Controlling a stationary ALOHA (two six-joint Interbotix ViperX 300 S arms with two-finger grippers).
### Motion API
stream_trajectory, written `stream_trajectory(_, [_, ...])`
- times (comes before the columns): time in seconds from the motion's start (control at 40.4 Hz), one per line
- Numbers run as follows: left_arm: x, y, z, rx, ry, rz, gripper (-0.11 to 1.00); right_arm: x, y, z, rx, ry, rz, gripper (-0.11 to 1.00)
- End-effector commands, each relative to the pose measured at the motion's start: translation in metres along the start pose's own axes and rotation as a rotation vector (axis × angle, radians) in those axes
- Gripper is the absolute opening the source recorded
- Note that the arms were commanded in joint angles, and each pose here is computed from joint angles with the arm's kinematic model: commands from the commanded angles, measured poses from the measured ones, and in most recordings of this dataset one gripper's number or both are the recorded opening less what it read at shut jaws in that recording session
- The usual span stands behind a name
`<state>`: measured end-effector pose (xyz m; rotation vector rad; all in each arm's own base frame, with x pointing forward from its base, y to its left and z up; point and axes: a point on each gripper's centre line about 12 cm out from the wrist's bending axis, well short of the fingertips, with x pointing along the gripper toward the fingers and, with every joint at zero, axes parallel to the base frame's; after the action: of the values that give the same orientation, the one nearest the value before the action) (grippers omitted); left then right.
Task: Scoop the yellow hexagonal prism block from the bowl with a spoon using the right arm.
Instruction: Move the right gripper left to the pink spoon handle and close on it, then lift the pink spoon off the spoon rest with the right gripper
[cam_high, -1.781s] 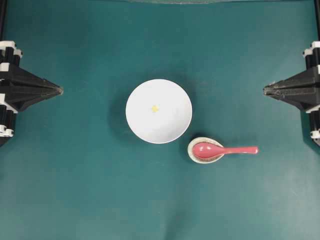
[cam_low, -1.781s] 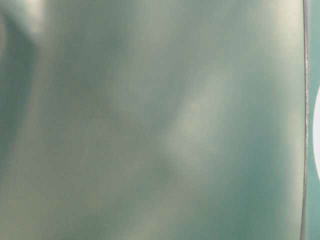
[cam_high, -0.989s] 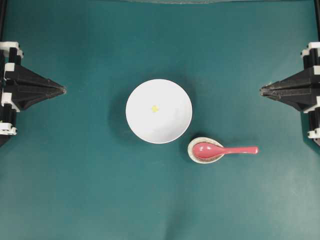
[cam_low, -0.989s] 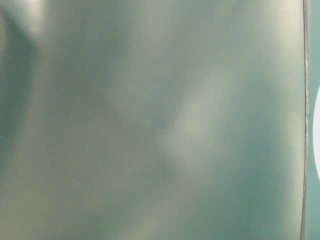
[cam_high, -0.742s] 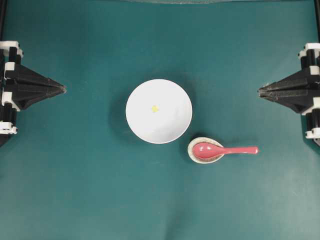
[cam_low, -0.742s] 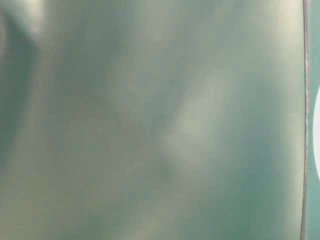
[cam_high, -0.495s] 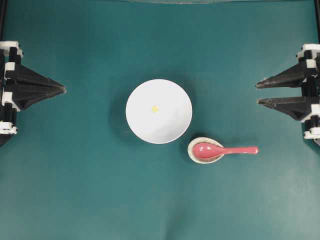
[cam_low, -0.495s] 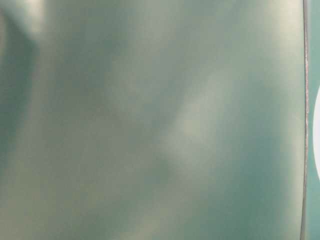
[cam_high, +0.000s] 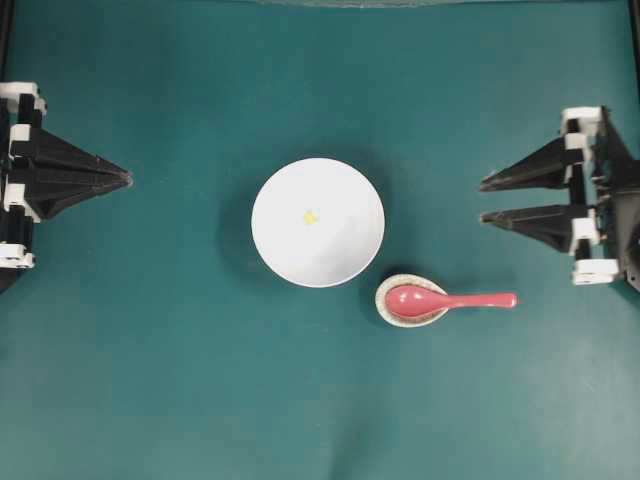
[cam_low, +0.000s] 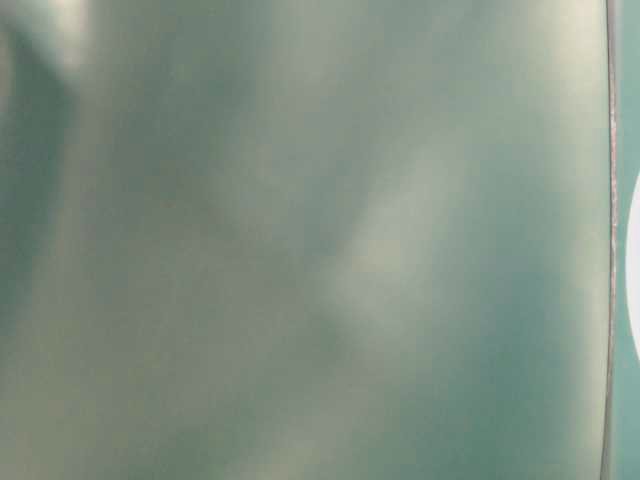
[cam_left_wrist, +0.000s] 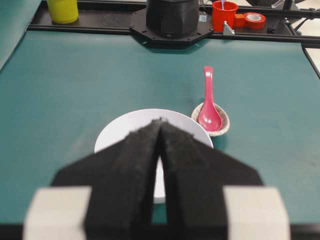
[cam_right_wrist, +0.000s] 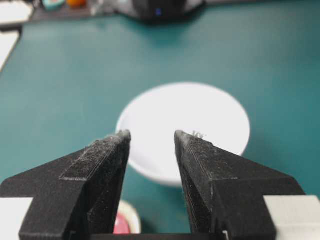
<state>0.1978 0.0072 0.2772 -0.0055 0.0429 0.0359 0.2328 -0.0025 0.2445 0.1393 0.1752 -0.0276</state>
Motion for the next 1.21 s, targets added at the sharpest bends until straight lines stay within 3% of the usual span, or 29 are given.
stream_trajectory(0.0, [0.002,0.001,0.011,0.000,-0.025,0.003,-0.01,0.008,0.000,-0.005,0.014,0.028,-0.001,0.48])
stream_trajectory(0.445, [0.001,0.001,0.011,0.000,-0.028,0.003,-0.01,0.037,0.006,-0.049,0.048,0.129,0.019,0.48])
stream_trajectory(0.915, [0.001,0.001,0.012,0.001,-0.029,0.003,-0.01,0.027,0.027,-0.106,0.137,0.135,0.043,0.48])
stream_trajectory(1.187, [0.001,0.001,0.011,0.001,-0.028,0.003,-0.01,0.031,0.040,-0.135,0.128,0.136,0.038,0.48])
